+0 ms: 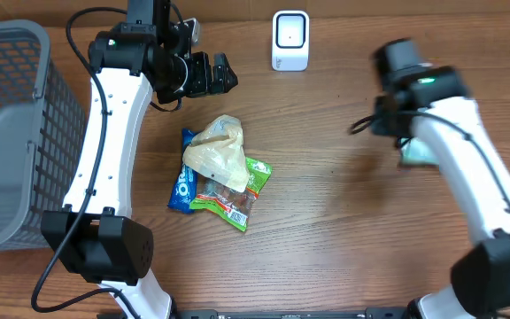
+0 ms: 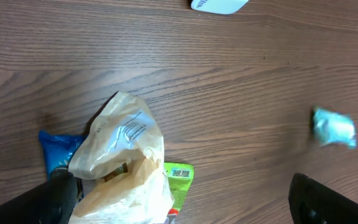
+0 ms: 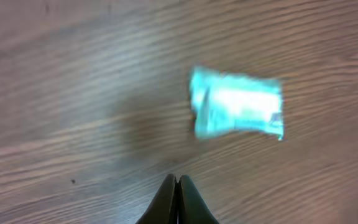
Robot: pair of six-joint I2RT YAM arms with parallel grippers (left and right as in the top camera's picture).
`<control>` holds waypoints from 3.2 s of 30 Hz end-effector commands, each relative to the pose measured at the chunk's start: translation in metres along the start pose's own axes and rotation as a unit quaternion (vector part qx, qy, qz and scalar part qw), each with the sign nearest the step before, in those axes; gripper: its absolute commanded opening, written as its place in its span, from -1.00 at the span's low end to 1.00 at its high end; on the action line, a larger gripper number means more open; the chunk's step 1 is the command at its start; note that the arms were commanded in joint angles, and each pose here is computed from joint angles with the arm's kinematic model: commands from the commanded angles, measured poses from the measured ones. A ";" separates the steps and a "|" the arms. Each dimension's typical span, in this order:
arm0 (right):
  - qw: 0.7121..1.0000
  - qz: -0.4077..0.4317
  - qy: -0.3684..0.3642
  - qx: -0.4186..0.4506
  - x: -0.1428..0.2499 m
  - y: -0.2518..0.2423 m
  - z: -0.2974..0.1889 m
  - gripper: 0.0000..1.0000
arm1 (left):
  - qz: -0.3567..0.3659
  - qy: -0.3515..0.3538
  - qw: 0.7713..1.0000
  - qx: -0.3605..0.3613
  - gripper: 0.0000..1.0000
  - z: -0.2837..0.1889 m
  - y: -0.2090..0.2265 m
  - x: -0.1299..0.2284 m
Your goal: Scan the item barcode
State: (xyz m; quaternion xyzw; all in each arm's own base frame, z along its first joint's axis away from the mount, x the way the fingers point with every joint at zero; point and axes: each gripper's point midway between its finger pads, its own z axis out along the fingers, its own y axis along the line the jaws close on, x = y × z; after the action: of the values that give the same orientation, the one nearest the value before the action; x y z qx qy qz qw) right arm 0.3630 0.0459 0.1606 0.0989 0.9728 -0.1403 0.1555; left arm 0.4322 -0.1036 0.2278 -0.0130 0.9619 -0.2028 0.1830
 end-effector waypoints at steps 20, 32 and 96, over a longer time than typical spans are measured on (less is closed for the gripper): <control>0.978 0.071 0.118 -0.155 -0.012 -0.022 0.062 -0.10 | 0.009 -0.008 1.000 -0.001 0.99 -0.003 -0.003 -0.004; 0.971 0.088 0.116 -0.191 -0.022 -0.099 0.167 0.24 | 0.009 -0.008 1.000 -0.001 1.00 -0.003 -0.003 -0.004; 0.959 0.133 0.240 -0.068 0.086 -0.053 0.143 -0.44 | 0.009 -0.008 1.000 -0.001 0.99 -0.003 -0.003 -0.004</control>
State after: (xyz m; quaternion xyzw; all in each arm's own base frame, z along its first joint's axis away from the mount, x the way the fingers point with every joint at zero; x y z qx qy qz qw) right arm 0.2993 -0.0166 0.0126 0.2393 0.9659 0.0233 -0.0959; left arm 0.4321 -0.1036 0.2278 -0.0130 0.9619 -0.2028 0.1828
